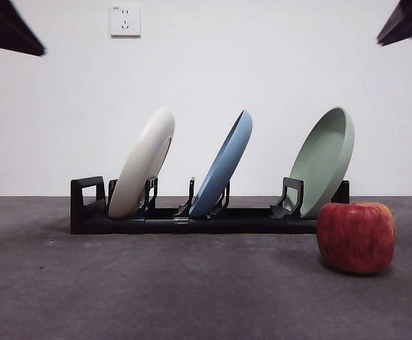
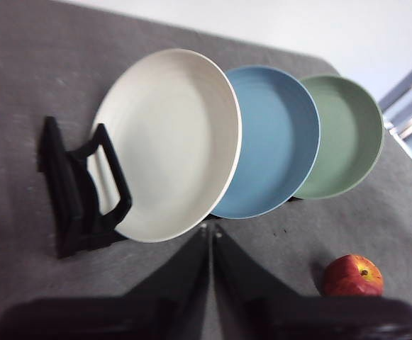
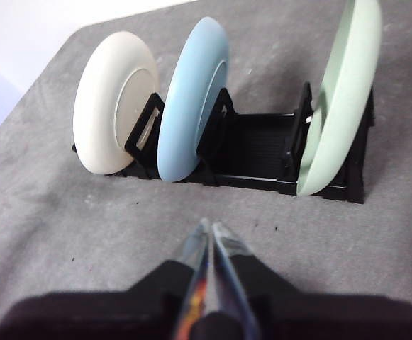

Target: Take the yellow plate from the plate rack,put the plate on the table,take the apple from the table,put the apple in the plate

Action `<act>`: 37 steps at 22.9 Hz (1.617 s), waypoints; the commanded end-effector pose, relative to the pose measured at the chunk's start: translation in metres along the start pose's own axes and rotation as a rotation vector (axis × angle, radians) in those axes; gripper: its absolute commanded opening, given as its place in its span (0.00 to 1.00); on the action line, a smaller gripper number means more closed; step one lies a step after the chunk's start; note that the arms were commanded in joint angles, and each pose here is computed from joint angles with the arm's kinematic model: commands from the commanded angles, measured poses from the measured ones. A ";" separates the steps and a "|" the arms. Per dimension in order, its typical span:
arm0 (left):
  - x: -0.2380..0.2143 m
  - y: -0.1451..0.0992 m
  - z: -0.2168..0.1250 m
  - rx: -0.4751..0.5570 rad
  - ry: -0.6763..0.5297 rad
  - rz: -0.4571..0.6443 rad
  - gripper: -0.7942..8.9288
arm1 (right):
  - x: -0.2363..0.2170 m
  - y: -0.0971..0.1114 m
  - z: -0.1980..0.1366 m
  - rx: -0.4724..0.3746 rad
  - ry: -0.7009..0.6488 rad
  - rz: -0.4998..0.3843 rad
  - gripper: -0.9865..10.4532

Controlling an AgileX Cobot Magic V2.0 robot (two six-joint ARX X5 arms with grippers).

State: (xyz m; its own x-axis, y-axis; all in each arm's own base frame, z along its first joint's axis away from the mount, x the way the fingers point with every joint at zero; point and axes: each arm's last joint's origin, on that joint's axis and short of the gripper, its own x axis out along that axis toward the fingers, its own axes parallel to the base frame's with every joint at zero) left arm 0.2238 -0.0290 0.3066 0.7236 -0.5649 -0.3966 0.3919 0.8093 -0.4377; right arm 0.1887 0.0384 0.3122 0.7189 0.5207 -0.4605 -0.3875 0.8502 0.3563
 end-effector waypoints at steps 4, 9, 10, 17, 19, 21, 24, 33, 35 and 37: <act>0.040 -0.015 0.031 0.060 0.050 -0.035 0.32 | 0.013 -0.005 0.000 0.009 0.046 0.007 0.31; 0.095 -0.034 0.060 0.114 0.131 -0.014 0.32 | 0.014 -0.006 0.000 0.011 0.050 0.006 0.31; 0.108 -0.035 0.062 0.130 0.162 -0.003 0.32 | 0.014 -0.006 0.000 0.011 0.050 0.006 0.31; 0.178 -0.038 0.049 0.170 0.275 0.051 0.32 | 0.014 -0.006 0.000 0.011 0.049 0.002 0.31; 0.182 -0.037 0.047 0.184 0.275 0.103 0.31 | 0.014 -0.006 0.000 0.011 0.049 0.002 0.31; 0.182 -0.038 0.048 0.194 0.257 0.113 0.30 | 0.014 -0.006 0.000 0.011 0.049 0.002 0.31; 0.182 -0.038 0.047 0.209 0.268 0.109 0.10 | 0.014 -0.006 0.000 0.013 0.050 0.002 0.31; 0.142 -0.062 0.060 0.234 0.269 0.072 0.07 | 0.014 -0.006 0.000 0.013 0.049 0.001 0.31; 0.115 -0.077 0.066 0.273 0.270 0.020 0.07 | 0.014 -0.006 0.000 0.013 0.049 0.001 0.31; 0.083 -0.095 0.070 0.298 0.253 -0.025 0.07 | 0.014 -0.006 0.000 0.013 0.049 -0.001 0.31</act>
State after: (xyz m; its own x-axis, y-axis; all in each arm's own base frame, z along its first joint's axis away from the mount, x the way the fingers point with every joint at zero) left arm 0.2876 -0.1408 0.3685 0.5616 -0.5655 -0.6039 0.5563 0.7984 -0.2303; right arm 0.2008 0.0404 0.3030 0.6850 0.5265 -0.5036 -0.3753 0.8475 0.3755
